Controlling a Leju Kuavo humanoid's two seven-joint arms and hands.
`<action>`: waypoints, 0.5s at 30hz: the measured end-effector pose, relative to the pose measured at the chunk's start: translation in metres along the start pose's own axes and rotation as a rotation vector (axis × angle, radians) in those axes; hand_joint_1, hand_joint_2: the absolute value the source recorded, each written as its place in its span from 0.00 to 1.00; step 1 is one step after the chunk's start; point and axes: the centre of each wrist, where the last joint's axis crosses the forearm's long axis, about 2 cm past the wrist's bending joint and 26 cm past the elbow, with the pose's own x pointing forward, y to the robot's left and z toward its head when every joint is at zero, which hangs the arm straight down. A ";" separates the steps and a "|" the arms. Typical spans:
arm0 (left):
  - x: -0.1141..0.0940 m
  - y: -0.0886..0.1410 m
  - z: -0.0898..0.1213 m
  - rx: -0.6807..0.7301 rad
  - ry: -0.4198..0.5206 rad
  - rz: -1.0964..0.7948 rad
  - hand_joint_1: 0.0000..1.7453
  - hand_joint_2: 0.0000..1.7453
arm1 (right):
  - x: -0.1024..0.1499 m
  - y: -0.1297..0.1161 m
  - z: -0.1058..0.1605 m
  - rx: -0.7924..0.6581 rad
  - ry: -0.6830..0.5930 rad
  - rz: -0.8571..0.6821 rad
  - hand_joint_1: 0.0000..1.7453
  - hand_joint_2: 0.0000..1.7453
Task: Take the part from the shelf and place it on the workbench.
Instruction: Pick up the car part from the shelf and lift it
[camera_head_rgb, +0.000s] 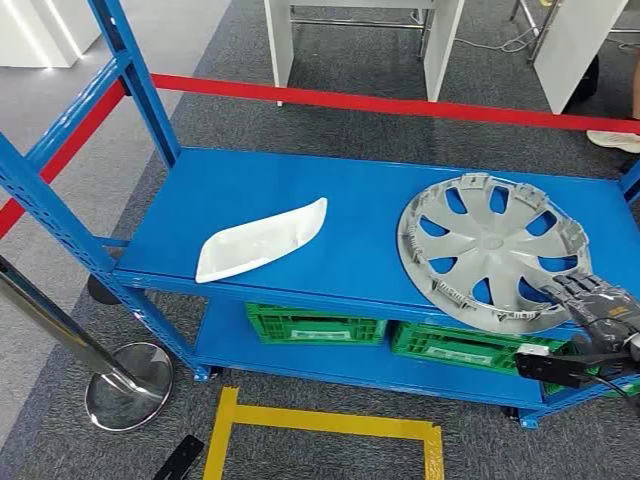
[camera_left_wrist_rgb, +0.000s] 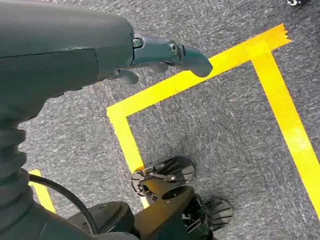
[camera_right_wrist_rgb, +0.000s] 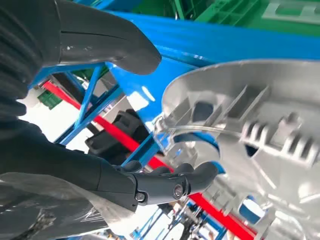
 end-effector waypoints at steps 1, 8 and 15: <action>0.000 0.001 0.000 0.000 0.001 -0.002 0.00 1.00 | 0.000 0.000 -0.001 0.005 -0.001 0.001 0.00 1.00; 0.003 0.007 -0.002 0.006 -0.004 -0.019 0.00 1.00 | -0.014 0.005 -0.012 0.057 0.013 0.007 0.00 1.00; 0.004 0.009 -0.003 0.008 -0.009 -0.032 0.00 1.00 | -0.018 0.009 -0.017 0.082 0.024 0.017 0.00 1.00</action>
